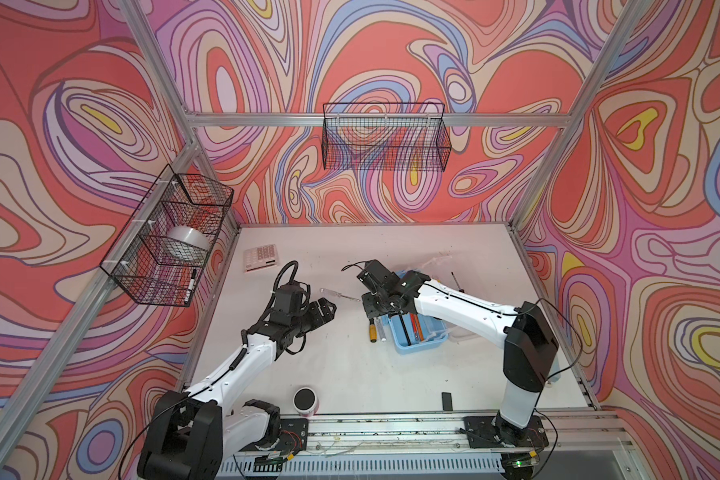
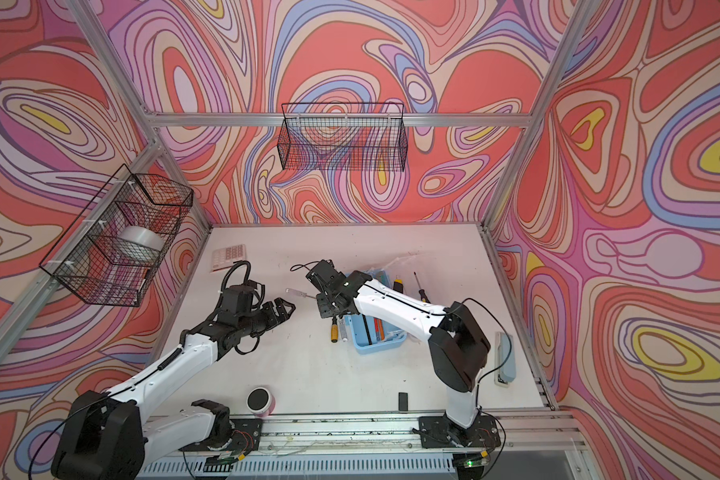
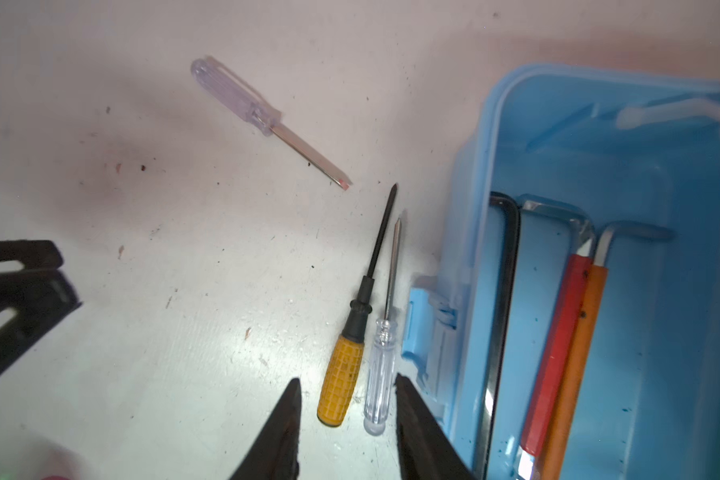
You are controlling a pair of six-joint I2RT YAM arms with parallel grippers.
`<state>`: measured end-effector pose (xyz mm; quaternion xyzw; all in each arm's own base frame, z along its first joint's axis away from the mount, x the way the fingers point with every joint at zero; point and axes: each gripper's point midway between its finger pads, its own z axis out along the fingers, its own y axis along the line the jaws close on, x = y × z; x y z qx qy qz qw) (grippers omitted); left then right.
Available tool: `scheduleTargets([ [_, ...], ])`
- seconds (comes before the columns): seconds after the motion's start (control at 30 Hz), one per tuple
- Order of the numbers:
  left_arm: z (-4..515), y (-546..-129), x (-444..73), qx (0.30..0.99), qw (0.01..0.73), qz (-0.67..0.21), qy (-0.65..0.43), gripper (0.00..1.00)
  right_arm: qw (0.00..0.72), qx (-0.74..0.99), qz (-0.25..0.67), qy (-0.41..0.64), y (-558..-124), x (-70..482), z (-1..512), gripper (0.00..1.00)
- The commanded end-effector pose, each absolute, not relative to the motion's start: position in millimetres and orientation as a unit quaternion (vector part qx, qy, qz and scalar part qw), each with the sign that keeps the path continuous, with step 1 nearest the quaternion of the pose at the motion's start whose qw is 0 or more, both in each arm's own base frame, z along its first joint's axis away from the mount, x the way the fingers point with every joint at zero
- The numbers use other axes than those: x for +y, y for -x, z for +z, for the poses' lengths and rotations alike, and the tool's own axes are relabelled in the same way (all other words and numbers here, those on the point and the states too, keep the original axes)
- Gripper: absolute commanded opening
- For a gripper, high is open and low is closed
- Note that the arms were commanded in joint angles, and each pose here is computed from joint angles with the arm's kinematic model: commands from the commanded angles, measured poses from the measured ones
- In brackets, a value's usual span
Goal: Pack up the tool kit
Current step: 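Move the right gripper over the clear-handled screwdriver on the table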
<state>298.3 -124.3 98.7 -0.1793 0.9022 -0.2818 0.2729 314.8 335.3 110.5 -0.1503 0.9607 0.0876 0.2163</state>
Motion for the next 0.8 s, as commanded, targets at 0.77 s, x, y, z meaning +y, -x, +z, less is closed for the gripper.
scheduleTargets([
  [0.77,78.8,-277.6,-87.8,0.888,0.275,-0.270,0.249,0.88,0.281,0.907,0.077,0.303,-397.9,411.7,66.6,0.40],
])
